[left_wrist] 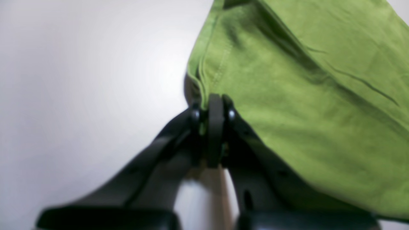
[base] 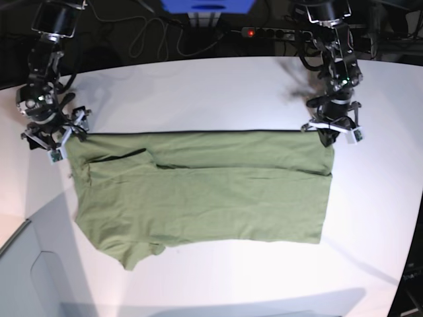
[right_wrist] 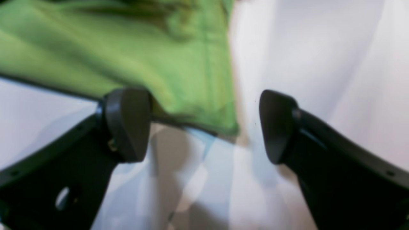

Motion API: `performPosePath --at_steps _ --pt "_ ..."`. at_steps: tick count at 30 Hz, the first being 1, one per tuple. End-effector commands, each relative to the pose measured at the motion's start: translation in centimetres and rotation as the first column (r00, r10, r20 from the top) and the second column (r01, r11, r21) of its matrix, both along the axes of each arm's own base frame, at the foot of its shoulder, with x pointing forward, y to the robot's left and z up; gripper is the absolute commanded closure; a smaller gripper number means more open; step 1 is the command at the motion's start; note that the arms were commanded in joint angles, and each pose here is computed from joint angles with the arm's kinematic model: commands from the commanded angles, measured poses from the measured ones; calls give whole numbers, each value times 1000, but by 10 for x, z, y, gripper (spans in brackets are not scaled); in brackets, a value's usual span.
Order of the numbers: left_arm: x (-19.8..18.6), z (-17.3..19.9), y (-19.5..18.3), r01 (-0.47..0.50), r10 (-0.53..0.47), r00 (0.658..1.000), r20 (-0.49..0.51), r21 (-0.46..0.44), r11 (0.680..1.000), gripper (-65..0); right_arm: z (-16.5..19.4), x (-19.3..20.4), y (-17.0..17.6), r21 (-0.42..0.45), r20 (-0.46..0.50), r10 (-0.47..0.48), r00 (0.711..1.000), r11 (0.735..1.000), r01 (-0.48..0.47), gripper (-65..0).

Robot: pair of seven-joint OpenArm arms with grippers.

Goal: Fold the T-shirt properly
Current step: 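Release the fold and regrasp the shirt edge with both grippers, then drag the grasped shirt edge back toward the robot with both grippers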

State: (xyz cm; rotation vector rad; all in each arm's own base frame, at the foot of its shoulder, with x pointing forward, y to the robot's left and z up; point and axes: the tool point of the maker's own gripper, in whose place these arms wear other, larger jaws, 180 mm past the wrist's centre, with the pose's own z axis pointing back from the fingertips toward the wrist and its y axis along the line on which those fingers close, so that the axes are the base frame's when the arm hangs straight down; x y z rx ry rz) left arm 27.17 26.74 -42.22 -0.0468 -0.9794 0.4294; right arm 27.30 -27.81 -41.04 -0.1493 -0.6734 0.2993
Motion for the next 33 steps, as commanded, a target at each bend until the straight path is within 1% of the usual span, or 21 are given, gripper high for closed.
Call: performPosePath --at_steps 1,4,5,6,7,10,17,18,20,22,25,30,33 --pt "-10 -9 3 -3 4 998 -58 5 1000 0 10 8 -3 -9 32 19 999 1000 -18 -510" --pt "-10 -9 3 -5 5 998 -59 5 1000 0 6 6 -5 -11 15 24 1000 1000 -23 -509" --pt "-12 -10 3 -5 5 998 -63 5 1000 0 3 4 -3 -4 2 40 999 999 -40 -503" --pt "-14 -11 3 -5 5 998 -67 4 1000 0 -1 1 -1 5 -15 63 998 998 -62 -489" --pt "-14 -11 2 -5 5 998 -67 3 1000 0 -7 -3 5 19 -38 102 994 995 -102 -459" --pt "-14 -11 3 -4 5 998 -68 6 1000 0 -16 -12 15 48 -80 179 981 983 -176 -348" --pt "-20 -13 2 -3 3 997 -76 7 1000 0 -17 -15 14 46 -91 181 979 983 -177 -17" --pt "-21 -12 2 -3 3 997 -77 6 1000 0 -17 -15 14 44 -91 181 979 983 -178 0" --pt "-20 -7 3 3 -2 998 -65 16 1000 0 -14 -14 12 35 -87 183 979 983 -181 -8" --pt "-25 -5 3 9 -7 998 -70 25 1000 0 -6 -12 6 6 -77 191 978 981 -191 -3" --pt "-25 5 3 20 -18 999 -50 43 999 0 5 -9 7 -20 -57 204 977 978 -206 -1" --pt "-19 24 1 36 -36 999 -9 65 997 0 32 -2 2 -110 -47 228 973 967 -231 -1" --pt "-12 38 4 45 -47 999 21 91 995 0 50 7 4 -153 -18 238 971 959 -238 -1"
